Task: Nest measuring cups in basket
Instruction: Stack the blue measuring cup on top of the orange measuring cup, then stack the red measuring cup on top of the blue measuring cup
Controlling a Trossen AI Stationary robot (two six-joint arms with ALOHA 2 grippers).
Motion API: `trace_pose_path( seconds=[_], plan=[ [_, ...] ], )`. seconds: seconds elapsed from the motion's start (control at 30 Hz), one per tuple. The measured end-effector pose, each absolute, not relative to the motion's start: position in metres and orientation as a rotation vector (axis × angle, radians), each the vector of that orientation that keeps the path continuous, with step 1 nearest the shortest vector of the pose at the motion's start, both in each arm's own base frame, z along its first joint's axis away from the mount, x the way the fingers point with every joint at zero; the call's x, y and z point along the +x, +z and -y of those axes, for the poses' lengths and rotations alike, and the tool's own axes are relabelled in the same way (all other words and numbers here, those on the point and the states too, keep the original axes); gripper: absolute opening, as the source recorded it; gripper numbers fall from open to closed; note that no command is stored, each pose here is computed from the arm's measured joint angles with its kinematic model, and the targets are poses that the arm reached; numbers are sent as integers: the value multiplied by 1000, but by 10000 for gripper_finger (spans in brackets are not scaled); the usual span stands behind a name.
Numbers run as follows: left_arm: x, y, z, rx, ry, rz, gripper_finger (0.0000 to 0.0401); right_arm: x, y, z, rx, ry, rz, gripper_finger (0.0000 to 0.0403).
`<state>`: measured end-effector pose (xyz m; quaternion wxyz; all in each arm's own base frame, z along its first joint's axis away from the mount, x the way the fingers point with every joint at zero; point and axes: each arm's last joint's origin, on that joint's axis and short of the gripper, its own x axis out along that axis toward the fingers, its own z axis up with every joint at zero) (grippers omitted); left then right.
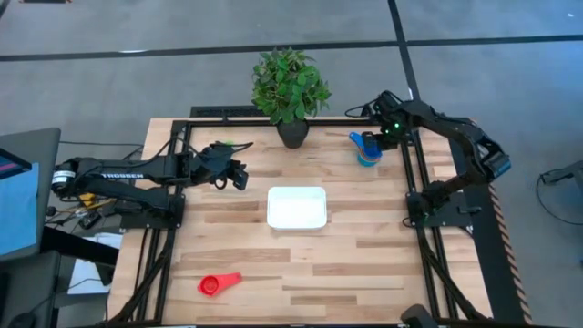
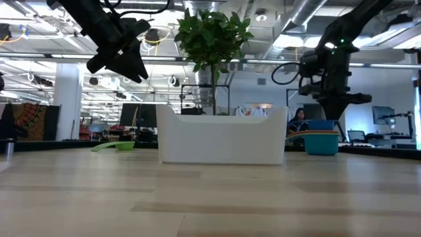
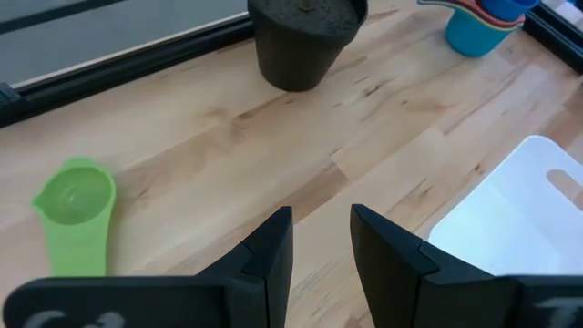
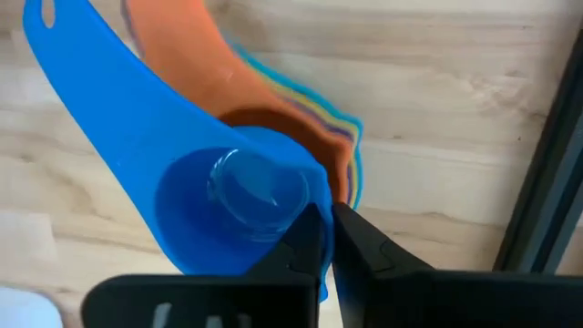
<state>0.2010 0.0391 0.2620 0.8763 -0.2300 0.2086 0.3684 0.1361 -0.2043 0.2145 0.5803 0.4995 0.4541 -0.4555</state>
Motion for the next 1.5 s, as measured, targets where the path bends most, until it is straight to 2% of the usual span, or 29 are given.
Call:
trace_pose_path(
  seconds=[0.3, 0.67, 0.83, 1.0, 1.23, 1.5],
  plan=[
    [201, 261, -39, -480, 773, -442, 100, 136, 214, 206, 1183, -1090, -1045, 71],
    [200, 261, -40, -471, 795, -436, 100, 133, 214, 202, 1154, -1138, -1099, 173],
    [197, 259, -48, -492, 822, -467, 100, 137, 234, 185, 1075, -1086, -1038, 202],
    [187, 248, -70, -502, 969, -558, 100, 141, 265, 154, 990, -1010, -910, 206],
    [187, 221, -125, -486, 1083, -709, 100, 137, 293, 118, 978, -934, -753, 186],
    [180, 171, -182, -703, 1117, -831, 100, 131, 308, 92, 981, -879, -661, 162]
  ],
)
